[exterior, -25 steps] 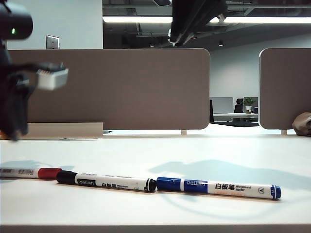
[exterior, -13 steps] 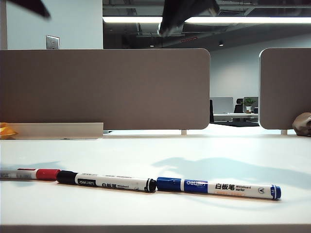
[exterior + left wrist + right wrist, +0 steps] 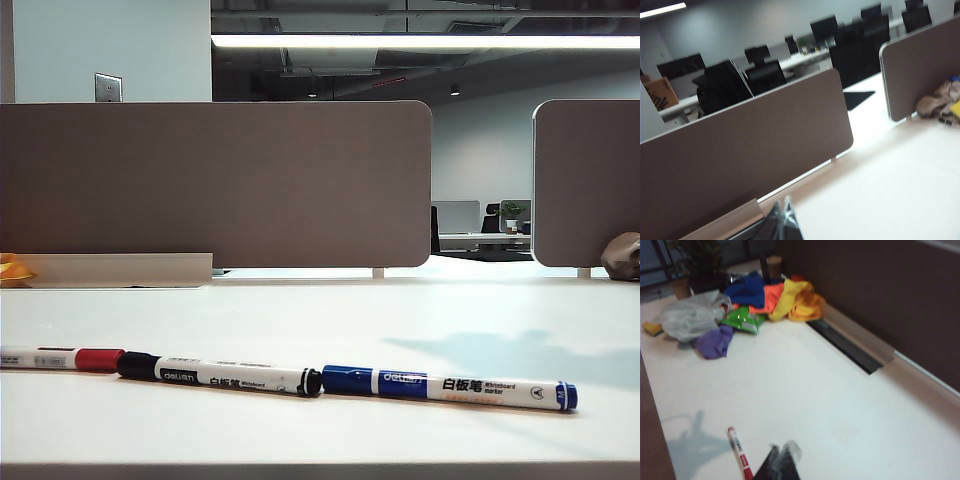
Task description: Pick up the markers one by one and line them up horizontally in a straight line on the table.
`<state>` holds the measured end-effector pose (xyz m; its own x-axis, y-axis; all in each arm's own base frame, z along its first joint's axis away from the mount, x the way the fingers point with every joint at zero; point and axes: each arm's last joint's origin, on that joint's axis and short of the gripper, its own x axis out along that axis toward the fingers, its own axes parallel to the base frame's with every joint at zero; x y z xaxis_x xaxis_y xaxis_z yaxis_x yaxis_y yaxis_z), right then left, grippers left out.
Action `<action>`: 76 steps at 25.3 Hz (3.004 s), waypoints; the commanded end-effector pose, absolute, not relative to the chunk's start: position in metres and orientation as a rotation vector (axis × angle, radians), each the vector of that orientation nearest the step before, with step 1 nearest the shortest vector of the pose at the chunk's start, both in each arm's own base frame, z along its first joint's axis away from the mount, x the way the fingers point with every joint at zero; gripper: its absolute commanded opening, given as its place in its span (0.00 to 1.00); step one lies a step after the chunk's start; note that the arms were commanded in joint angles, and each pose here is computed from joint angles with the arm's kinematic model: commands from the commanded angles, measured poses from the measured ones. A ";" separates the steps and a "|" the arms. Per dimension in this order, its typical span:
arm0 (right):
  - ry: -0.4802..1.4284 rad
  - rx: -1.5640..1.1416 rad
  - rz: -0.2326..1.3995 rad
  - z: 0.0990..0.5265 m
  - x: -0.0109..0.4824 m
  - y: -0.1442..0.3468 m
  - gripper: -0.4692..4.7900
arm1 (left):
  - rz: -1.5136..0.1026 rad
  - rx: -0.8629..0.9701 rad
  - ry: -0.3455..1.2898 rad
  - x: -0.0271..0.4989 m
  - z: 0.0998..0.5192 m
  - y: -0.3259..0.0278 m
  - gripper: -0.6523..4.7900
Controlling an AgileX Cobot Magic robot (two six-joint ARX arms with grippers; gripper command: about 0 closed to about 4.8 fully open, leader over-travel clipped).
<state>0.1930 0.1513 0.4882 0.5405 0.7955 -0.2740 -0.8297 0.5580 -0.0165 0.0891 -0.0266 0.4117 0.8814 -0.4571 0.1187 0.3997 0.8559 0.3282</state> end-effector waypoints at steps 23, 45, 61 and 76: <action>-0.360 0.112 0.448 0.350 0.024 0.012 0.08 | -0.439 0.049 -0.164 0.053 0.302 -0.018 0.11; -0.117 0.141 0.477 0.247 0.059 0.037 0.08 | -0.464 0.043 -0.031 0.092 0.209 -0.027 0.11; -0.064 0.108 0.544 0.198 0.075 0.051 0.08 | -0.454 -0.033 0.019 0.099 0.176 -0.028 0.11; -0.034 0.043 0.584 0.168 0.080 0.057 0.08 | -0.337 0.084 0.063 0.102 0.160 -0.025 0.11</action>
